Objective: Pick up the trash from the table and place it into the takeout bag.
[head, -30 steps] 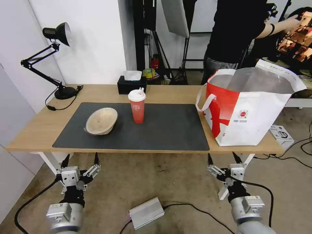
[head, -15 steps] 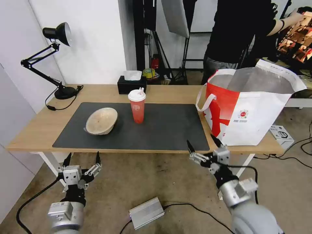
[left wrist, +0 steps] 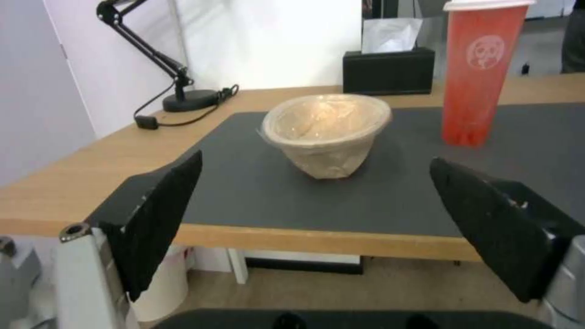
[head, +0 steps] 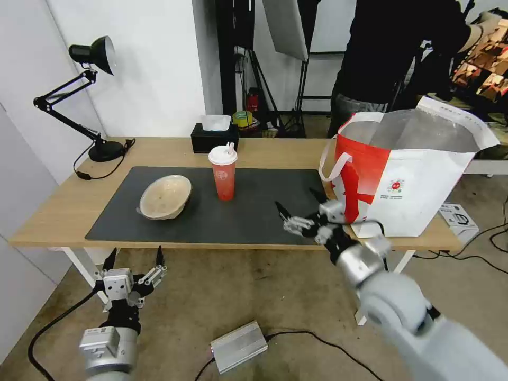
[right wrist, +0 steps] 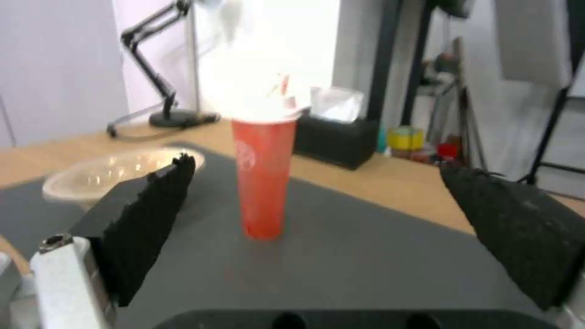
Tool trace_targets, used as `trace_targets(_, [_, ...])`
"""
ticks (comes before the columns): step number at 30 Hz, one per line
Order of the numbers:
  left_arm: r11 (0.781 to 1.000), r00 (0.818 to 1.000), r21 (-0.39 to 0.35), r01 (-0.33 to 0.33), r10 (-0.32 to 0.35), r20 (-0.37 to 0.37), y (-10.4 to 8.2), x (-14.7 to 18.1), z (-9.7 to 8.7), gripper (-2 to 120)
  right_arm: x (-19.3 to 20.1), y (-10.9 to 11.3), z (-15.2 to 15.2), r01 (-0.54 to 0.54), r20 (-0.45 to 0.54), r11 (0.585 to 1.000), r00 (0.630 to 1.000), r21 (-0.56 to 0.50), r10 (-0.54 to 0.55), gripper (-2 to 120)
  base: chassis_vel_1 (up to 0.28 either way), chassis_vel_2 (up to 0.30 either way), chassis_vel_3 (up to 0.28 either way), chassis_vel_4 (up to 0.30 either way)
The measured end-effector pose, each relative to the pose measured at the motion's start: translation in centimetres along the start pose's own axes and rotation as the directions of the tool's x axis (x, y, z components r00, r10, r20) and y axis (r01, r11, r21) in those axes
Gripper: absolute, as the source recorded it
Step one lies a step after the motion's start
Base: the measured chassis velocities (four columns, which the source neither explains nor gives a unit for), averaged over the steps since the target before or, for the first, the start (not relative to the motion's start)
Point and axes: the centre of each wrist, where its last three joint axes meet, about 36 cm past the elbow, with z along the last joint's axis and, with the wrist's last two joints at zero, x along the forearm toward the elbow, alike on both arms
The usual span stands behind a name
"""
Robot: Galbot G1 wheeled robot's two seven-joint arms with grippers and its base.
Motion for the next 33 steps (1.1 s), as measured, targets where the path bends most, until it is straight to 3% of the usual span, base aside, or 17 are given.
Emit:
trace_targets(12, [1.0,1.0,-0.011,0.012,-0.012,-0.001,0.2,-0.1,0.1,100,-6.7,0.4,-1.4,0.119,-0.05,0.993,0.992,-0.007,-0.119,100,0.0,0.0,0.0,0.0])
trace_targets(33, [1.0,1.0,-0.02,0.013,-0.013,0.004,0.4,-0.4,0.2,100,-11.6,3.2,-1.4,0.188,-0.082,0.98,0.978,-0.059,-0.193,100,0.0,0.0,0.0,0.0])
